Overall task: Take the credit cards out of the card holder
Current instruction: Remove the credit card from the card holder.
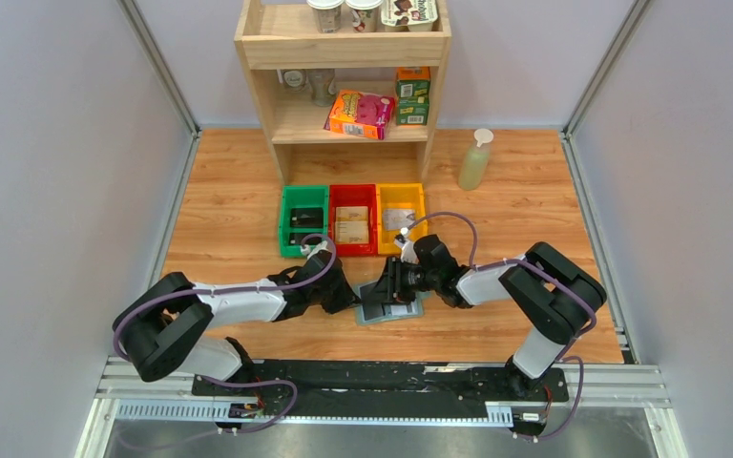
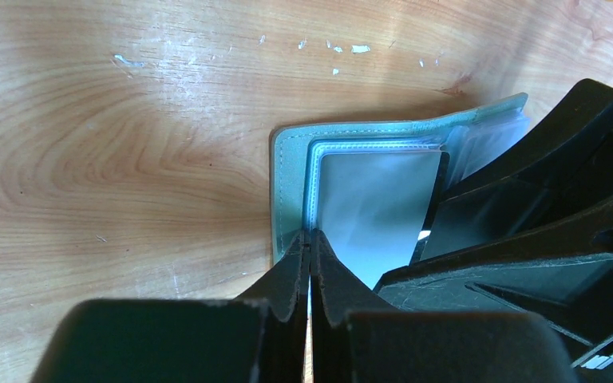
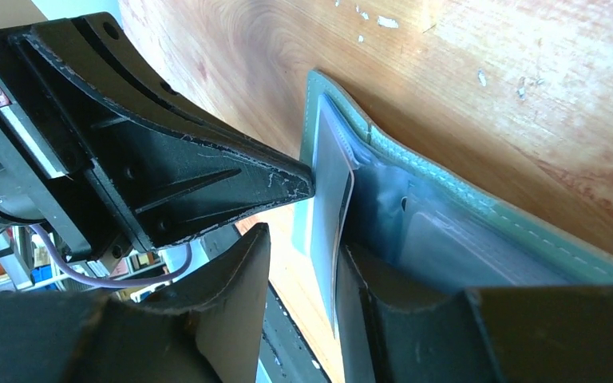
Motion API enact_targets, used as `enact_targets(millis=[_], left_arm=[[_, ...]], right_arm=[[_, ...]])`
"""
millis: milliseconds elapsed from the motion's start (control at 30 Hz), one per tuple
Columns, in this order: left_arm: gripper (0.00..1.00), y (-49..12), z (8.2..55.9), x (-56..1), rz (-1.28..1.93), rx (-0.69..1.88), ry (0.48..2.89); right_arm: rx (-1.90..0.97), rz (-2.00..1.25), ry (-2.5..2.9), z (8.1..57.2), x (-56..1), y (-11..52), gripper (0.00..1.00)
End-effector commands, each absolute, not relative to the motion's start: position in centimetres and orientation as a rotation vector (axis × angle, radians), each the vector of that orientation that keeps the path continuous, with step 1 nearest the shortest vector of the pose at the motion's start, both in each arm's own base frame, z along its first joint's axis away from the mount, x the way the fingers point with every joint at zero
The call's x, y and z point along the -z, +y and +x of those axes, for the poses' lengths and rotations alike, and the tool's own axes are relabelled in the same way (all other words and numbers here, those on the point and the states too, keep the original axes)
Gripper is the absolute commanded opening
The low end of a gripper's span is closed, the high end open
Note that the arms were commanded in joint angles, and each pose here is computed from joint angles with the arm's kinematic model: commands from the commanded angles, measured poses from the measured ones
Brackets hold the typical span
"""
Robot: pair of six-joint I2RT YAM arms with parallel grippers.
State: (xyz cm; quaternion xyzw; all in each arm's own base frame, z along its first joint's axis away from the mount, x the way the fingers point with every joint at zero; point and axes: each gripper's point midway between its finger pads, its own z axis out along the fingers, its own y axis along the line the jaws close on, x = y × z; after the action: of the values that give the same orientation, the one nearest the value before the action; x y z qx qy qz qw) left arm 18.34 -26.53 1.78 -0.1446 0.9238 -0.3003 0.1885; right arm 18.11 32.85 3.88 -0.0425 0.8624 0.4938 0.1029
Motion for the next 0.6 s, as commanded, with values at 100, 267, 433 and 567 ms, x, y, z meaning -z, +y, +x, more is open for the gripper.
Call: enact_targets(millis=[100,267,433,567], left_arm=[[0.0,-25.8,17.5,0.1,-0.374,0.752,2.669],[0.0,-25.7,17.3,0.4,-0.377,0.744,2.677],[0.0,-25.6,17.3,0.7,-0.379,0.732,2.688],[0.0,-25.8,17.4,0.4,-0.371,0.738,2.679]], right_arm=[[-1.573,-0.12,2.471,18.9,-6.0,32.8,0.38],[-1.585,-0.109,2.443,19.1,-6.6,32.1,0.34],[-1.574,-0.091,2.447,19.3,-6.3,31.5,0.31],[-1.589,-0.083,2.441,19.2,-6.4,31.3,0.28]])
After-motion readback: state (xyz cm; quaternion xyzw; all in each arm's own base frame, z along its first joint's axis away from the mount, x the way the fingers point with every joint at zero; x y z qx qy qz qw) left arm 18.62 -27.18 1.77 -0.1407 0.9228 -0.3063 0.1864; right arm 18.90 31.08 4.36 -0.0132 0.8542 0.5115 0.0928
